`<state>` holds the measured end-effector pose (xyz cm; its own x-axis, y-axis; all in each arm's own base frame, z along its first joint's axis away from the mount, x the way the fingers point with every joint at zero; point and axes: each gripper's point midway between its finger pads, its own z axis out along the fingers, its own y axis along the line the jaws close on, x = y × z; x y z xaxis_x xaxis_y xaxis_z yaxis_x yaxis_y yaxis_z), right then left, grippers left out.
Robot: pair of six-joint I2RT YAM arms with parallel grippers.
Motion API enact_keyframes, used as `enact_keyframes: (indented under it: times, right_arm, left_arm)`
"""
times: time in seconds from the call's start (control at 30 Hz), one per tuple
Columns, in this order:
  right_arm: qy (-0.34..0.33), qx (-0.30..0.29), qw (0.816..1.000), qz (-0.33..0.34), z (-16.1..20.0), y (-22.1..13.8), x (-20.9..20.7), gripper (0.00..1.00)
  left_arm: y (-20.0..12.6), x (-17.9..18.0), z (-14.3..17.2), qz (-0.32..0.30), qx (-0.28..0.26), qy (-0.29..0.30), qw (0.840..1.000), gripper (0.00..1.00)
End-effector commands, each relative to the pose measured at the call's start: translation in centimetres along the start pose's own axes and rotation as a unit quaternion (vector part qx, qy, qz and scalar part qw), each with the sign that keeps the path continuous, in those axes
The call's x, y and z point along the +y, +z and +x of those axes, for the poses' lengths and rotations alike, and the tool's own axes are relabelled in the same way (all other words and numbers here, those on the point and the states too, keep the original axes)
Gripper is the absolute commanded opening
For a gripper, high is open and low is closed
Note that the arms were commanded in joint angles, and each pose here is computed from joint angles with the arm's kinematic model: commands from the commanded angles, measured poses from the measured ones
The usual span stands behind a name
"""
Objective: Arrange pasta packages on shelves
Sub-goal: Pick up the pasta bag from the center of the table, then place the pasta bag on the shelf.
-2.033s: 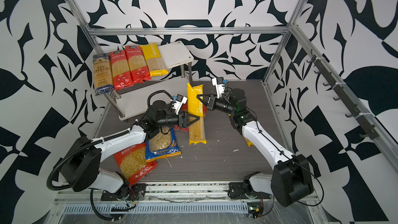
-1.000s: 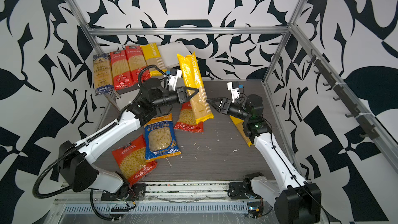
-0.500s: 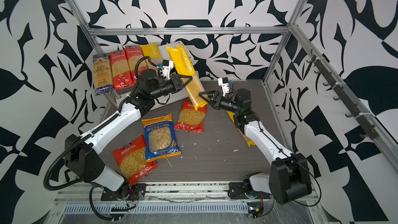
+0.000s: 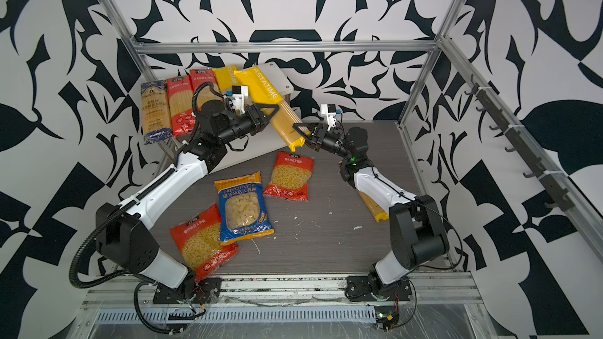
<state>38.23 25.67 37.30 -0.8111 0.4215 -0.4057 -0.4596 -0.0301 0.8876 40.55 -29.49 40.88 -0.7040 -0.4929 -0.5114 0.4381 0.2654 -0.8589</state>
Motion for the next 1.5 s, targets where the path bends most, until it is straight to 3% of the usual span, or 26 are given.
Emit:
enact_keyframes:
  times: [0.0, 0.17, 0.37, 0.53, 0.67, 0.8, 0.9, 1.07, 1.2, 1.23, 1.37, 1.47]
  right_arm:
    - [-0.048, -0.053, 0.995, -0.062, -3.7, 0.6, 5.5, 0.06]
    - [-0.034, -0.066, 0.993, -0.090, -6.3, 3.4, 6.9, 0.02]
    - [-0.029, -0.073, 0.995, -0.061, -6.4, 7.0, 5.8, 0.00]
    - [-0.032, -0.097, 0.994, -0.024, -6.3, 9.4, 5.0, 0.00]
    - [-0.039, -0.099, 0.994, 0.007, -6.0, 11.3, 4.9, 0.00]
    - [-0.042, -0.088, 0.995, 0.033, -5.3, 13.5, 4.6, 0.02]
    - [-0.035, -0.085, 0.995, 0.051, -5.1, 15.0, 3.7, 0.07]
    - [-0.045, -0.072, 0.994, 0.071, -4.8, 16.0, 3.2, 0.33]
    - [-0.047, -0.054, 0.992, 0.101, -3.8, 15.3, 2.2, 0.36]
    - [-0.042, -0.051, 0.992, 0.103, -3.6, 15.1, 2.0, 0.35]
    - [-0.037, -0.061, 0.991, 0.110, -3.6, 14.5, 1.5, 0.09]
    - [-0.042, -0.083, 0.989, 0.114, -5.0, 14.1, 1.6, 0.03]
  left_arm:
    - [-2.2, -6.3, -2.9, 0.080, -0.045, 0.056, 0.994, 0.54]
    - [-3.4, -4.2, -1.1, 0.048, -0.034, 0.054, 0.997, 0.67]
    - [-4.9, -1.7, 1.5, 0.019, -0.026, 0.037, 0.999, 0.69]
    - [-5.5, 1.0, 6.8, -0.041, 0.014, 0.084, 0.995, 0.69]
    - [-6.8, 4.0, 11.0, -0.103, 0.046, 0.138, 0.984, 0.69]
    - [-8.1, 7.3, 12.6, -0.155, 0.048, 0.165, 0.973, 0.69]
    - [-8.7, 8.7, 13.0, -0.170, 0.043, 0.174, 0.969, 0.69]
    - [-8.9, 9.0, 13.7, -0.160, 0.043, 0.178, 0.970, 0.68]
    - [-8.7, 8.8, 14.0, -0.158, 0.050, 0.189, 0.968, 0.68]
    - [-8.6, 8.8, 14.1, -0.157, 0.051, 0.191, 0.968, 0.68]
    - [-8.3, 8.9, 14.3, -0.151, 0.055, 0.190, 0.968, 0.68]
    - [-8.2, 8.9, 14.5, -0.151, 0.058, 0.187, 0.969, 0.67]
